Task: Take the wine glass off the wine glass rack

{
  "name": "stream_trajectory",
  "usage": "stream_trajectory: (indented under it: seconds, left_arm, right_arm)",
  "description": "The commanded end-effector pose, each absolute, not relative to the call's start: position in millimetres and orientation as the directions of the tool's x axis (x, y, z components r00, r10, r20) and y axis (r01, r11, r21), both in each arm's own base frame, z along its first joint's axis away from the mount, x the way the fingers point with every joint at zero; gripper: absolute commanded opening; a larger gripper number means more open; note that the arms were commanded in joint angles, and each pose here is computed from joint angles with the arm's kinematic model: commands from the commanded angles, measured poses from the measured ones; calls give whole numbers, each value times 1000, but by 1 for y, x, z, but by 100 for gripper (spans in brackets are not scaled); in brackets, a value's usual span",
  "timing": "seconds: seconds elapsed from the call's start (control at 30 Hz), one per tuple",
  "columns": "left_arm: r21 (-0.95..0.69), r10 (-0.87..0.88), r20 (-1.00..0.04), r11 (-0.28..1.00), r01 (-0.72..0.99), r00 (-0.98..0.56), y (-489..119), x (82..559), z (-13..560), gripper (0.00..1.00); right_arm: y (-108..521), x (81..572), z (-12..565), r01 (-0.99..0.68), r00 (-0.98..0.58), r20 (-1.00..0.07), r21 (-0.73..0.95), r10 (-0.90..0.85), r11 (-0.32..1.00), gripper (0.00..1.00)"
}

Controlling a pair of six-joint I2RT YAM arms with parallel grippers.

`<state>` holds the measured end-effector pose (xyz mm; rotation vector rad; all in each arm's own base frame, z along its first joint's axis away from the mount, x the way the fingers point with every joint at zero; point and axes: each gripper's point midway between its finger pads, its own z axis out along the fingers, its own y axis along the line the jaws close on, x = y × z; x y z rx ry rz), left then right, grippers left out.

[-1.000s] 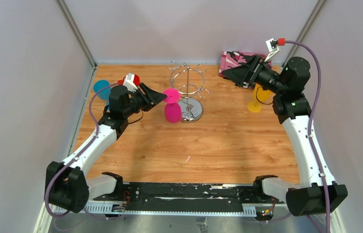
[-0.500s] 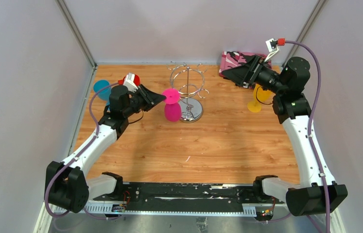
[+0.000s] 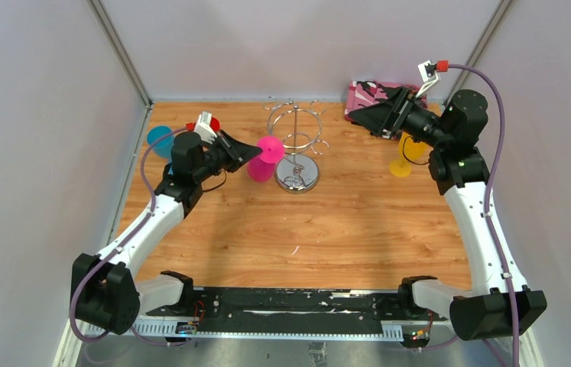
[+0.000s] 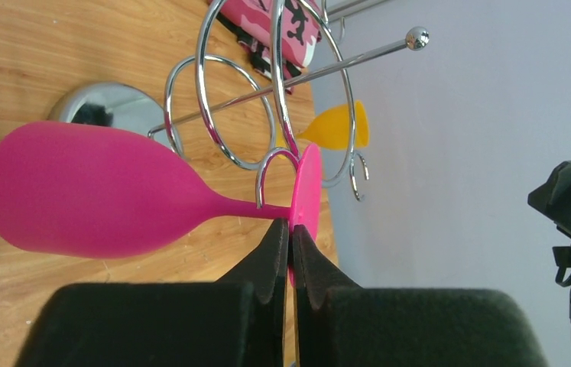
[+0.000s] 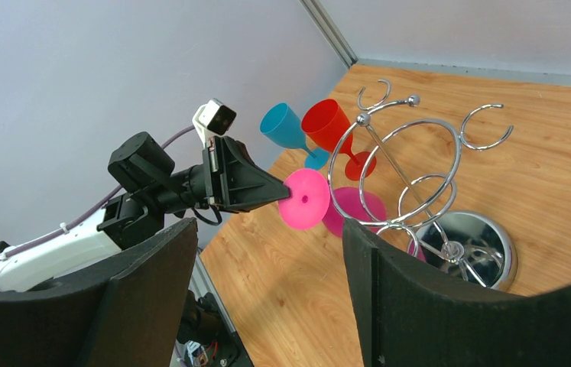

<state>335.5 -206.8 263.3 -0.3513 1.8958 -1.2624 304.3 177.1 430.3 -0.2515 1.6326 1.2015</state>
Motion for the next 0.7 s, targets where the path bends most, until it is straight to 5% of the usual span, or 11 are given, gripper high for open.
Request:
stream_trajectory:
  seconds: [0.0,0.67]
  left_arm:
    - [-884,-616,-444,420,205,-651,-215,336,276,1]
    - [-944,-676,-293,315,94,-676,-213,334,287,0]
  right_arm:
    - [173,305,432,-669,-420,-819,570,391,477,74]
    - [175,304,432,-675,-429,-815,575,389,462,74]
